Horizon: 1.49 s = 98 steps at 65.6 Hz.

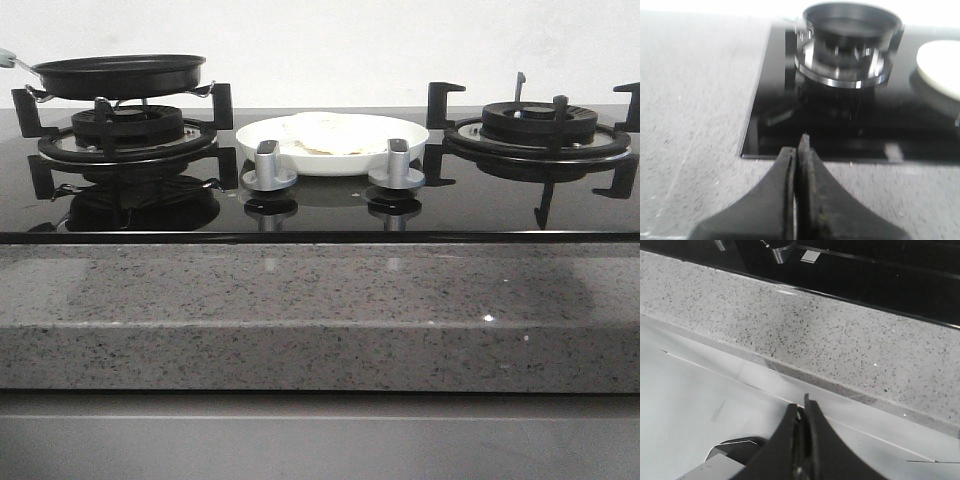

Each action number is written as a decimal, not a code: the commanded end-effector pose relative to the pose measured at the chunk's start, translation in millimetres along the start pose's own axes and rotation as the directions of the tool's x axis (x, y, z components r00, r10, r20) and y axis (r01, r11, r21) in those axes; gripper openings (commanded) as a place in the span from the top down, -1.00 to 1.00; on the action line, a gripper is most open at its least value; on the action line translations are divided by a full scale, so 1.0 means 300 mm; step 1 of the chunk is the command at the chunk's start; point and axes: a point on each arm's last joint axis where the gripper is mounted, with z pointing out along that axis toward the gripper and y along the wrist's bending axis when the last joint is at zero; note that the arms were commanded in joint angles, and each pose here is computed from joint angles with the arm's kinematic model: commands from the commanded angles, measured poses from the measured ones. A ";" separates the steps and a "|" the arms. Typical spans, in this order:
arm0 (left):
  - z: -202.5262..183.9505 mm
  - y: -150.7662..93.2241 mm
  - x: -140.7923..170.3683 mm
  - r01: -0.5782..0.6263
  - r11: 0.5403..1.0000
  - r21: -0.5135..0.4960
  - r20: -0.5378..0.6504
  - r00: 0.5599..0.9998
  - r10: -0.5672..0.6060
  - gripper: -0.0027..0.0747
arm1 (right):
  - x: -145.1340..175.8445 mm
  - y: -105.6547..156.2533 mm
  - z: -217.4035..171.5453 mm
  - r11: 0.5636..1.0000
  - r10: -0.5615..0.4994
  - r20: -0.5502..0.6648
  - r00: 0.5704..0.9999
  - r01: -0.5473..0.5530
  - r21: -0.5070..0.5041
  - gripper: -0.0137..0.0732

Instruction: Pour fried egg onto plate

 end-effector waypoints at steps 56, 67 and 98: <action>0.020 0.021 0.139 0.007 1.000 -0.015 0.453 0.891 0.001 0.98 | -0.033 0.006 -0.016 1.000 -0.016 0.073 0.997 0.016 -0.007 0.95; 0.020 0.021 0.139 0.008 1.000 -0.014 0.453 0.892 -0.001 0.98 | -0.033 0.006 -0.016 1.000 -0.016 0.073 0.997 0.016 -0.007 0.95; 0.020 0.021 0.139 0.008 1.000 -0.014 0.453 0.892 -0.001 0.98 | -0.033 0.006 -0.016 1.000 -0.016 0.073 0.997 0.016 -0.007 0.95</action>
